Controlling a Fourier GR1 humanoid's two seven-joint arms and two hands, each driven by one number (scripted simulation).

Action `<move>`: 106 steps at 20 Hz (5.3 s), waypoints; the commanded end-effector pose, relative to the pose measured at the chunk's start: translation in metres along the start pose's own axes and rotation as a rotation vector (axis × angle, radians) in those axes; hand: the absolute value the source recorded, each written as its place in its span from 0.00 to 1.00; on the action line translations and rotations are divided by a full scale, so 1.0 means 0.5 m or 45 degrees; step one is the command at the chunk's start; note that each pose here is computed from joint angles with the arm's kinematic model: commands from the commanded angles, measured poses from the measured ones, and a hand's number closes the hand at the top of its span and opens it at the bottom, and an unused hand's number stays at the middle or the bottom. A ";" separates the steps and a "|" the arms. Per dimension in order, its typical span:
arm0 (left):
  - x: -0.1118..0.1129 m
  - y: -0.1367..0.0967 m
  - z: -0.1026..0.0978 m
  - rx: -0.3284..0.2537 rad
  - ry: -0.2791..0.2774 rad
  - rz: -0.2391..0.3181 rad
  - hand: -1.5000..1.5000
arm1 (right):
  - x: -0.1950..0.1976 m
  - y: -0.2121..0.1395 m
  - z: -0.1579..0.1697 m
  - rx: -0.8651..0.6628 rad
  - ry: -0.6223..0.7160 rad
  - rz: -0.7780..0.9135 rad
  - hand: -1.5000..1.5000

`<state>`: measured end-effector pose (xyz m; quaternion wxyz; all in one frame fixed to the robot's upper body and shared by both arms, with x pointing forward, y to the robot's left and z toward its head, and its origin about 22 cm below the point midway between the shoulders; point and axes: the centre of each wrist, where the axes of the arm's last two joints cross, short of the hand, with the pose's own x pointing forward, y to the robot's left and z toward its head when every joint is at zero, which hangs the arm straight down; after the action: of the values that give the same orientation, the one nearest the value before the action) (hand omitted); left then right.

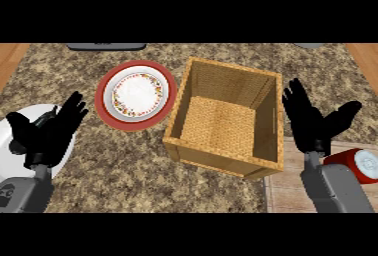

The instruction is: Pick the can from the cutting board and place it in the basket

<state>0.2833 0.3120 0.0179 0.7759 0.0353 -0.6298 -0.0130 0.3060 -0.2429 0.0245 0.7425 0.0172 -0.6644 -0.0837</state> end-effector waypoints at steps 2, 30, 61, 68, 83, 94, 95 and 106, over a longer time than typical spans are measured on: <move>0.036 0.007 -0.001 -0.016 -0.167 -0.137 0.50 | 0.053 0.012 0.004 0.358 -0.071 0.085 1.00; 0.121 -0.024 0.009 -0.038 -0.498 -0.434 0.50 | 0.522 -0.053 0.190 0.957 -0.122 1.918 0.00; 0.097 -0.039 0.040 -0.044 -0.497 -0.441 0.50 | 0.328 -0.157 0.053 1.191 0.378 2.221 0.00; 0.133 -0.024 0.032 -0.044 -0.500 -0.436 0.50 | 0.258 -0.172 0.041 1.150 0.315 2.215 0.00; 0.100 -0.030 0.019 -0.042 -0.505 -0.460 0.50 | 0.197 -0.209 0.065 1.152 0.246 2.192 0.00; 0.091 -0.014 0.027 -0.046 -0.474 -0.440 0.50 | 0.148 -0.244 0.054 1.140 0.273 2.183 0.00; 0.144 -0.021 0.025 -0.039 -0.490 -0.453 0.50 | 0.170 -0.256 0.064 1.131 0.321 2.182 0.00; 0.111 0.007 0.011 -0.027 -0.495 -0.454 0.50 | 0.096 -0.293 0.028 1.139 0.359 2.160 1.00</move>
<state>0.2844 0.2990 0.0717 0.6258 0.1295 -0.7515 -0.1635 0.2761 -0.3858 0.0725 0.5386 -0.1981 -0.3358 0.7469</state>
